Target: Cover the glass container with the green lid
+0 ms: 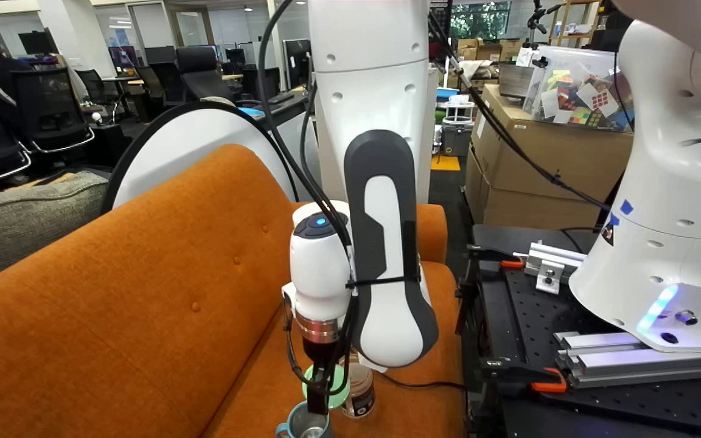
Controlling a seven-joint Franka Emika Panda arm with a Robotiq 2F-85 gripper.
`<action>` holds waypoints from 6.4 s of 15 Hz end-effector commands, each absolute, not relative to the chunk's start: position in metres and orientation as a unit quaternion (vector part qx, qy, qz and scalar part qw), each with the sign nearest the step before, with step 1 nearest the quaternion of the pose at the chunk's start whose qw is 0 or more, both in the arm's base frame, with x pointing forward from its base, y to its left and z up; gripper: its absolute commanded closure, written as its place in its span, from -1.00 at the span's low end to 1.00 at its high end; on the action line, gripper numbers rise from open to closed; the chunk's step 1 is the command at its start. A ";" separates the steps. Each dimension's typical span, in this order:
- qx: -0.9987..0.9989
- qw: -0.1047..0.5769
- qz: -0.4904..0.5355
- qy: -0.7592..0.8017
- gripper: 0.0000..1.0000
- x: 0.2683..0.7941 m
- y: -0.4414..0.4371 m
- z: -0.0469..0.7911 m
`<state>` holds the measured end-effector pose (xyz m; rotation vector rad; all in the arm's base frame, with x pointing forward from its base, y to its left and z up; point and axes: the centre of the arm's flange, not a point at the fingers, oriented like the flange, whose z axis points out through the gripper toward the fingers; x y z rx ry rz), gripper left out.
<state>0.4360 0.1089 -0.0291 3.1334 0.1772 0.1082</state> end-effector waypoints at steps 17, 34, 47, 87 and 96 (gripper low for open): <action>0.996 -0.014 -0.012 -0.091 -0.40 0.443 0.027 -0.049; 0.992 -0.025 -0.037 -0.115 -0.40 0.449 0.010 -0.106; 0.989 -0.054 -0.042 -0.132 -0.40 0.446 0.004 -0.101; 0.989 -0.058 -0.024 -0.136 -1.00 0.433 0.006 -0.090; 0.990 -0.036 0.023 -0.135 -1.00 0.427 0.010 -0.057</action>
